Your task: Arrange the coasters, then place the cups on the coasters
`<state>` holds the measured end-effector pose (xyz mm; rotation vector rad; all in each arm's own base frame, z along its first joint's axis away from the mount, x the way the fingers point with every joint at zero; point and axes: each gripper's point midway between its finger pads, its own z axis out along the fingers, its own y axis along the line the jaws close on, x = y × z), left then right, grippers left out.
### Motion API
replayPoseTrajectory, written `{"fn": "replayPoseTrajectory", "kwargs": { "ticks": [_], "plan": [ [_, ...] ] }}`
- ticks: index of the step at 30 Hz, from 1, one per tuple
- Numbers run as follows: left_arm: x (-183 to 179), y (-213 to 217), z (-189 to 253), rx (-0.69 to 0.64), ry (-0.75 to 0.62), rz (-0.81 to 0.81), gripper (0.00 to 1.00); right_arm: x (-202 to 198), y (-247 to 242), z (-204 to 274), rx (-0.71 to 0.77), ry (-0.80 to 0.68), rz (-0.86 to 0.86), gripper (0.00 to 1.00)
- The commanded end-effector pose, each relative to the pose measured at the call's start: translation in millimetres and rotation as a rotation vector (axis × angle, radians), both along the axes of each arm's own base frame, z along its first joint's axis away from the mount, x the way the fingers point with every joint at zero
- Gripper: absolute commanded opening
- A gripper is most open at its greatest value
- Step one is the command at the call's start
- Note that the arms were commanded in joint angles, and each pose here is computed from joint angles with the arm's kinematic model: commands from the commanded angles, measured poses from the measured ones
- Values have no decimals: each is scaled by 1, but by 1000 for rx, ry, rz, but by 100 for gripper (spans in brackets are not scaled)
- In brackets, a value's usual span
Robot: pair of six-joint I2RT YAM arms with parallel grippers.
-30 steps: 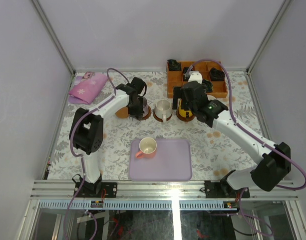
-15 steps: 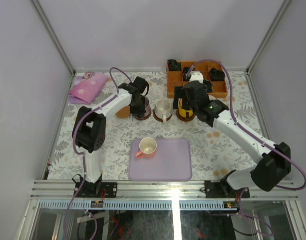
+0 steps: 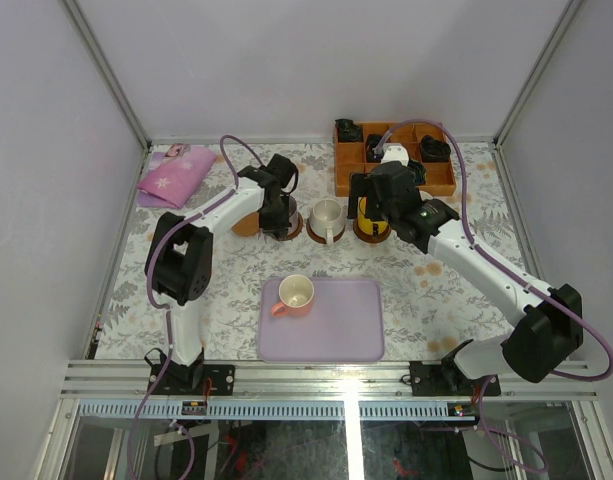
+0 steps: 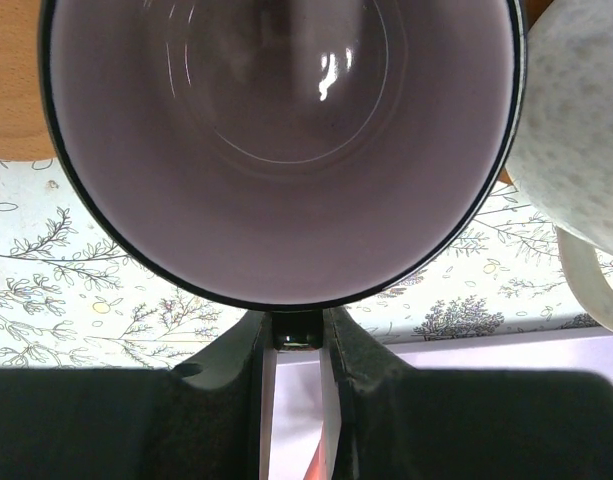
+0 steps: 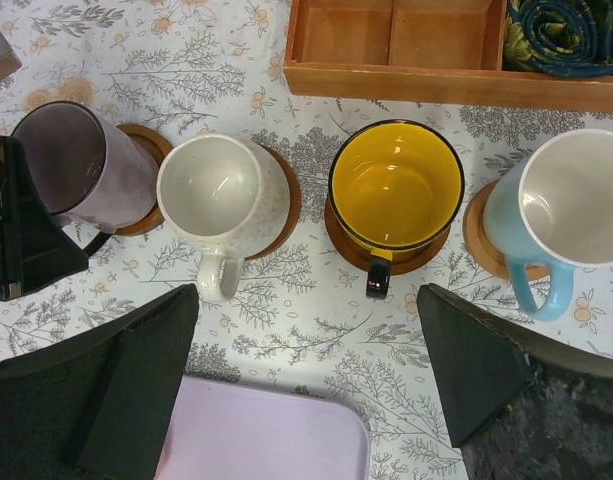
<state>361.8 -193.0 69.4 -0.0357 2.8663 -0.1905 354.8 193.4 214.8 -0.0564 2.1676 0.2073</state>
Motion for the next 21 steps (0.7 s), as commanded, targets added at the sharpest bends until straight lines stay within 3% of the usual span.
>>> {"fn": "replayPoseTrajectory", "kwargs": {
  "ticks": [1,5,8,21],
  "plan": [
    [17,-8,12,-14,-61,-18,4,3,3,15,52,-38,-1,99],
    [14,-7,12,-10,-54,-30,26,2,3,14,53,-36,-1,99],
    [12,-6,11,-6,-51,-32,37,3,3,15,56,-37,-1,98],
    [-3,6,11,29,-32,-23,40,3,7,12,67,-28,9,99]
  ]
}}
